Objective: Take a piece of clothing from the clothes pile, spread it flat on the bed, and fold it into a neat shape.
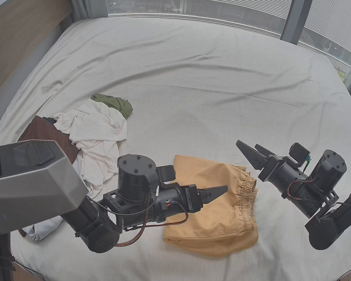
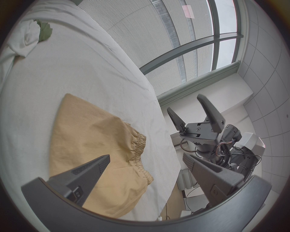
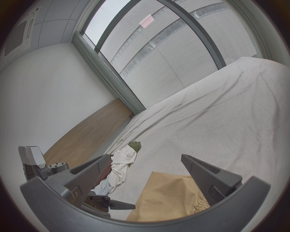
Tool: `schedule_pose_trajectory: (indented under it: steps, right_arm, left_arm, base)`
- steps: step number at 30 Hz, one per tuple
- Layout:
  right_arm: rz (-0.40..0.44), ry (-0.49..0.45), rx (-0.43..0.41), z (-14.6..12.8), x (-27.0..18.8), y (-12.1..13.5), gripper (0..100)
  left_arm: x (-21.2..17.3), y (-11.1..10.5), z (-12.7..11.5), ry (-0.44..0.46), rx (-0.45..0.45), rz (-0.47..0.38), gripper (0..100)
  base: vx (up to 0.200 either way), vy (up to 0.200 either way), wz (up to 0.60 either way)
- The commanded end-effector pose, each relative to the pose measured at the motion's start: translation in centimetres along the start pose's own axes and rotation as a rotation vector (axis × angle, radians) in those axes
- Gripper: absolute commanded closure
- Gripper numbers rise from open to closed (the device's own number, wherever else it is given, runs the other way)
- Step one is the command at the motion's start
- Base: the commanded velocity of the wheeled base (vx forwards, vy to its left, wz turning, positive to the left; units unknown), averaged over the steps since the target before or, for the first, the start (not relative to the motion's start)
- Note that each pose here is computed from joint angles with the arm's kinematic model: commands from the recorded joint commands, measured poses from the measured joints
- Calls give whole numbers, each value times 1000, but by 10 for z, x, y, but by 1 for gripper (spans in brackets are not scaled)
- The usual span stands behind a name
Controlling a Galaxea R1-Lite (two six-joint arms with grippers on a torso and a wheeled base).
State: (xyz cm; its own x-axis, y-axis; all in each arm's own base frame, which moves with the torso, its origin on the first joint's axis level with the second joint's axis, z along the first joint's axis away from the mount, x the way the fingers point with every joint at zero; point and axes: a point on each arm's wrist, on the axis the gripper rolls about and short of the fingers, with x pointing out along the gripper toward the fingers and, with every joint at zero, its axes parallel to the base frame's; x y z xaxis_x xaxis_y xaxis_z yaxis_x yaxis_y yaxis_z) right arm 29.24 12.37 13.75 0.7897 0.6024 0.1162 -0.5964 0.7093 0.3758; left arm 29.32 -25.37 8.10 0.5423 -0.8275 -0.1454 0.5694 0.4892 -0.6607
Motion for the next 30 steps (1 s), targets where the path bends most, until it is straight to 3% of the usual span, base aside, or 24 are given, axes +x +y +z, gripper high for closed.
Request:
schedule_pose_trajectory:
  steps: [1, 8, 14, 18, 24, 30]
  right_arm:
    - [3, 14, 4, -4, 0, 1, 0]
    - [4, 27, 8, -7, -2, 2, 0]
    - [2, 68, 20, -15, -7, 7, 0]
    - [-46, 185, 47, -33, -20, 6, 0]
    - [-140, 289, 70, -45, -51, 8, 0]
    - [-222, 380, 95, -56, -85, 6, 0]
  left_arm:
    - [-26, -7, 18, -47, 13, 4, 0]
    - [-65, -4, 41, -113, 60, 47, 0]
    - [-99, -1, 45, -135, 101, 102, 0]
    - [-122, 6, 45, -133, 95, 135, 0]
    - [-136, 22, 43, -116, 115, 192, 0]
    - [-141, 26, 34, -75, 185, 211, 0]
  base:
    - [0, 0, 0]
    - [0, 0, 0]
    - [0, 0, 0]
    - [0, 0, 0]
    - [0, 0, 0]
    - [0, 0, 0]
